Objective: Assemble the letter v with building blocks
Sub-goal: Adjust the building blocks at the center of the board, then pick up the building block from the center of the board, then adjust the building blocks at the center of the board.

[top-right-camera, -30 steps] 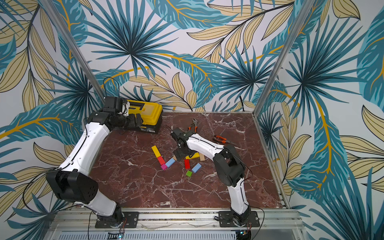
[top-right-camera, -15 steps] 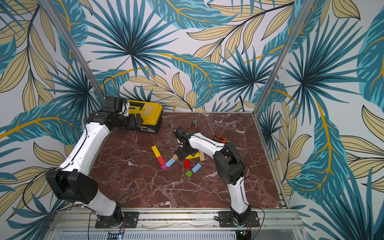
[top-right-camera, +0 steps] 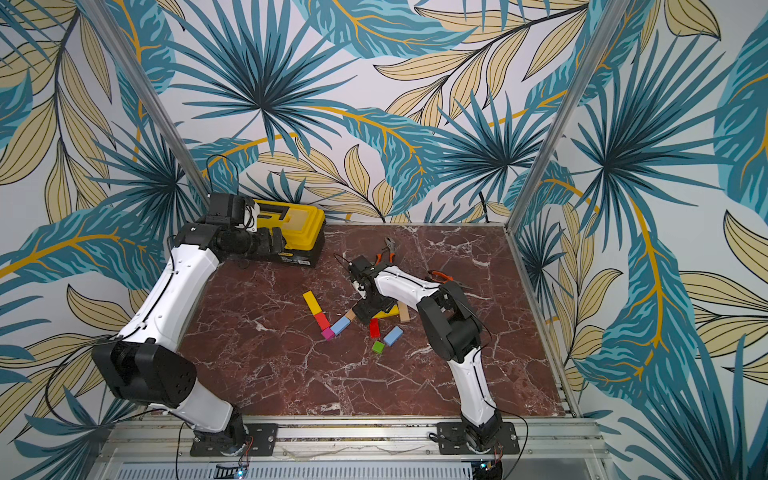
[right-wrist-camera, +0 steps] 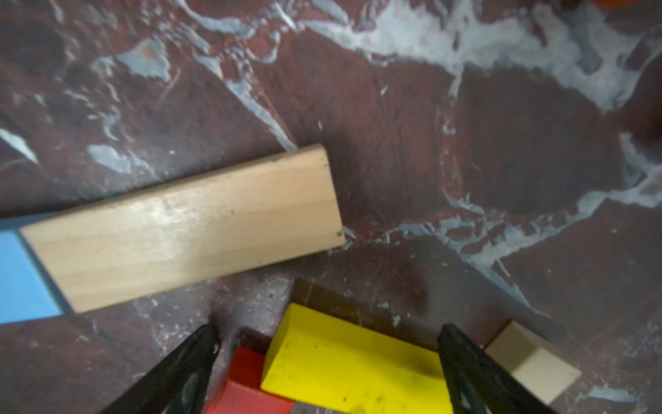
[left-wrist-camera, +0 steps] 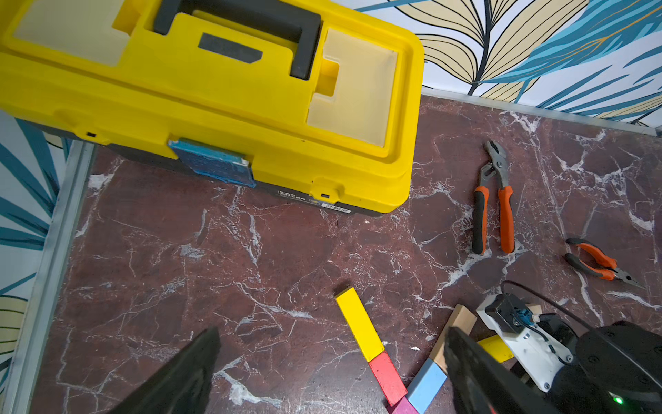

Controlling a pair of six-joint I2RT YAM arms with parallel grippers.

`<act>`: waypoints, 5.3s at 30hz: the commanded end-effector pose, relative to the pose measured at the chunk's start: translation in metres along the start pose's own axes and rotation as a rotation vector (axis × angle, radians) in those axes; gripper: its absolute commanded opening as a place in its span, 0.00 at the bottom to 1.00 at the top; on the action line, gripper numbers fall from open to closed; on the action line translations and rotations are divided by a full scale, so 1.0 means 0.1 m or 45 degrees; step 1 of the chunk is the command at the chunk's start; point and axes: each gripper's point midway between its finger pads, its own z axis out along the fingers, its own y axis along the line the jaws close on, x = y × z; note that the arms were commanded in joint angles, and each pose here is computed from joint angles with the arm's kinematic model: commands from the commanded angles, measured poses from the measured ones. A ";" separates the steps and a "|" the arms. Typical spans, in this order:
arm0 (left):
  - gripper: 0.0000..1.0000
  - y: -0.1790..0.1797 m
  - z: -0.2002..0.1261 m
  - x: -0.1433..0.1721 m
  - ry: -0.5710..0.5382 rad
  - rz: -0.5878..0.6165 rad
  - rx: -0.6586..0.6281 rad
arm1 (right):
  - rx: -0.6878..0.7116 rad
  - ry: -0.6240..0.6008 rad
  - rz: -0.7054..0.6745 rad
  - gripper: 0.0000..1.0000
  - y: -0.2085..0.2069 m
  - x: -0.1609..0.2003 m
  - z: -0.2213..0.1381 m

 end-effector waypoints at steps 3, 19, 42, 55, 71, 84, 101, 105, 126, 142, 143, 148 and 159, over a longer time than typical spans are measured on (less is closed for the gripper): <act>0.99 0.03 -0.02 -0.01 -0.013 0.007 0.000 | -0.009 0.029 -0.037 0.98 0.00 0.01 0.08; 1.00 0.03 -0.02 -0.01 -0.012 0.005 0.002 | -0.045 0.080 0.018 0.97 0.05 0.27 0.09; 0.99 0.01 -0.03 -0.01 -0.009 0.003 0.021 | -0.095 0.048 0.199 0.94 0.19 0.79 -0.17; 0.99 0.01 -0.02 -0.01 -0.010 0.005 0.017 | -0.032 -0.086 0.334 0.96 -0.02 0.49 -0.38; 0.99 0.02 -0.01 0.00 -0.006 0.005 0.014 | -0.020 -0.049 0.344 0.90 -0.06 0.23 -0.06; 0.99 0.02 0.01 0.00 -0.001 0.004 0.015 | -0.002 -0.031 0.377 0.81 -0.20 0.23 0.05; 0.99 0.02 0.02 0.00 0.001 0.003 0.016 | -0.006 -0.032 0.348 0.35 -0.20 0.23 0.06; 0.99 0.02 0.01 0.00 0.000 0.002 0.015 | 0.006 -0.010 0.308 0.27 -0.19 0.27 0.07; 1.00 0.03 0.02 0.00 0.004 0.002 0.012 | -0.103 0.004 0.136 0.22 0.39 0.40 0.01; 0.99 0.03 0.02 0.00 0.002 0.001 0.015 | -0.094 0.056 0.184 0.21 0.51 0.79 0.02; 0.99 0.03 0.02 0.00 0.003 0.001 0.016 | -0.090 0.058 0.197 0.21 0.50 0.82 0.03; 0.99 0.02 0.02 0.00 0.005 0.001 0.019 | -0.081 0.062 0.293 0.20 0.30 0.95 0.04; 0.99 0.02 0.00 -0.01 -0.003 0.000 0.020 | 0.002 0.082 0.273 0.20 0.02 0.97 -0.03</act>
